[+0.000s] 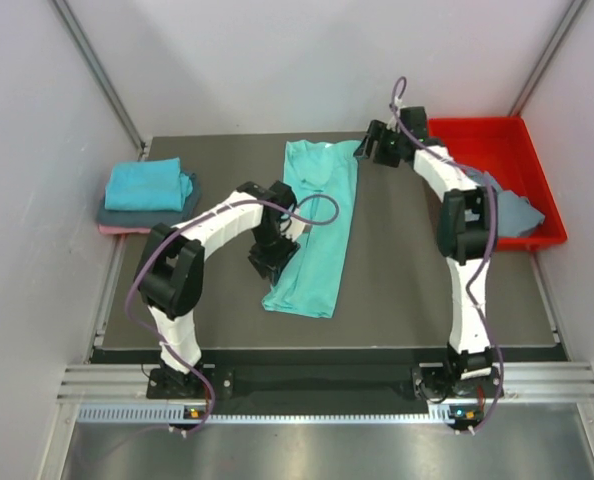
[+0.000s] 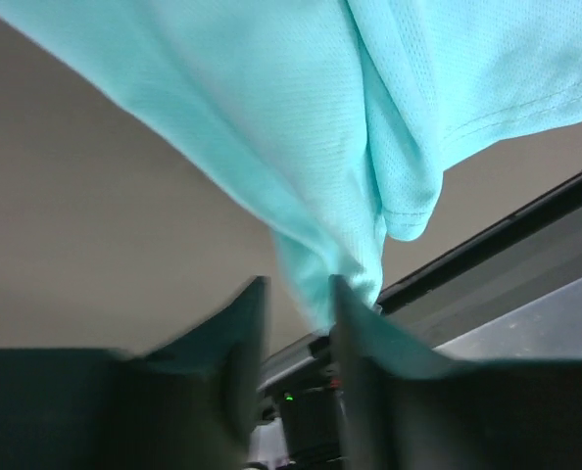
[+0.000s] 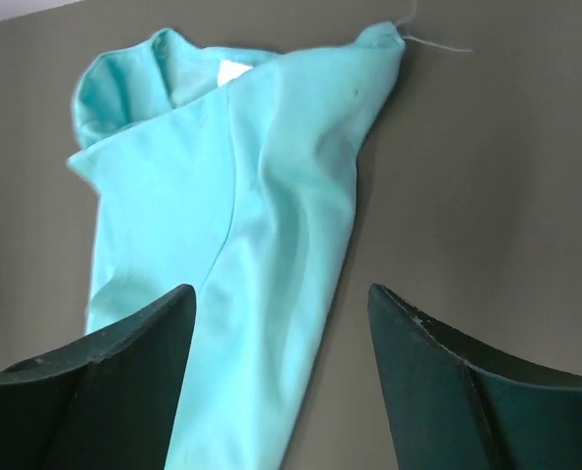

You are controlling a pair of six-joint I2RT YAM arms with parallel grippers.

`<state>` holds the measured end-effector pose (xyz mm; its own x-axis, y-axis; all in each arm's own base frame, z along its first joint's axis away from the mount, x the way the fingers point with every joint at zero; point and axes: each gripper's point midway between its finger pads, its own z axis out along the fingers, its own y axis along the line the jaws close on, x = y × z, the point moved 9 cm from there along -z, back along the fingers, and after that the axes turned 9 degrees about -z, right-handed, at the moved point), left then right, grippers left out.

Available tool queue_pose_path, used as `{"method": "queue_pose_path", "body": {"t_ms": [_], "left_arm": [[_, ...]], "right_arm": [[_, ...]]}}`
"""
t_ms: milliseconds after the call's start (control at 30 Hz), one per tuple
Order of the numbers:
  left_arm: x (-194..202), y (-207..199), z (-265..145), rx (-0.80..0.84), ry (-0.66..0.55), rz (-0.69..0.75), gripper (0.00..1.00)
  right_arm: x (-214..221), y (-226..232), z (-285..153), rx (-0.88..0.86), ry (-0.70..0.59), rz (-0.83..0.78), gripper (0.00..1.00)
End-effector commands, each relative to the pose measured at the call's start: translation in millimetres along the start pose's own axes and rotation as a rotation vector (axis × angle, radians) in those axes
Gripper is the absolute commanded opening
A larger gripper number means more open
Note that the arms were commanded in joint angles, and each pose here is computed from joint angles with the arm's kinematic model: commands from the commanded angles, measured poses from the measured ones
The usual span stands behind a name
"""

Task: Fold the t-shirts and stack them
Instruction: Fold the tshirt

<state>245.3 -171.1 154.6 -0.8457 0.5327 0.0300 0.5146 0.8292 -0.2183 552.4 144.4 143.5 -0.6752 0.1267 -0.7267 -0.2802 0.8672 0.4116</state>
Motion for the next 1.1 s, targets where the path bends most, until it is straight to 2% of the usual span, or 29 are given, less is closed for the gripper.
{"method": "queue_pose_path", "body": {"t_ms": [0, 67, 100, 167, 267, 300, 333, 367, 567, 733, 1067], "left_arm": [[-5, 18, -40, -0.036, -0.133, -0.067, 0.48], [-2, 27, -47, -0.008, -0.161, -0.111, 0.50], [-1, 37, -51, 0.025, -0.182, -0.160, 0.56], [3, 51, -51, 0.063, -0.201, -0.238, 0.60], [8, 58, -45, 0.099, -0.201, -0.311, 0.61], [10, 60, -43, 0.112, -0.194, -0.337, 0.62], [11, 58, -41, 0.146, -0.188, -0.353, 0.63], [15, 59, -35, 0.182, -0.173, -0.395, 0.63], [23, 49, -9, 0.371, -0.124, -0.509, 0.63], [27, 46, 3, 0.425, -0.088, -0.538, 0.64], [33, 43, 17, 0.462, -0.066, -0.578, 0.62]], "right_arm": [[-43, 26, -96, -0.023, -0.060, -0.035, 0.72], [-18, 32, -126, -0.041, 0.019, 0.016, 0.72], [-8, 35, -134, -0.055, 0.047, 0.038, 0.71], [31, 43, -153, -0.091, 0.152, 0.123, 0.70], [71, 58, -169, -0.147, 0.237, 0.216, 0.69], [107, 53, -169, -0.139, 0.320, 0.277, 0.69], [116, 61, -172, -0.161, 0.323, 0.303, 0.68], [147, 59, -175, -0.165, 0.393, 0.355, 0.68], [217, 85, -193, -0.218, 0.542, 0.425, 0.67], [247, 95, -192, -0.268, 0.597, 0.473, 0.65], [273, 124, -181, -0.325, 0.649, 0.468, 0.62]]}}
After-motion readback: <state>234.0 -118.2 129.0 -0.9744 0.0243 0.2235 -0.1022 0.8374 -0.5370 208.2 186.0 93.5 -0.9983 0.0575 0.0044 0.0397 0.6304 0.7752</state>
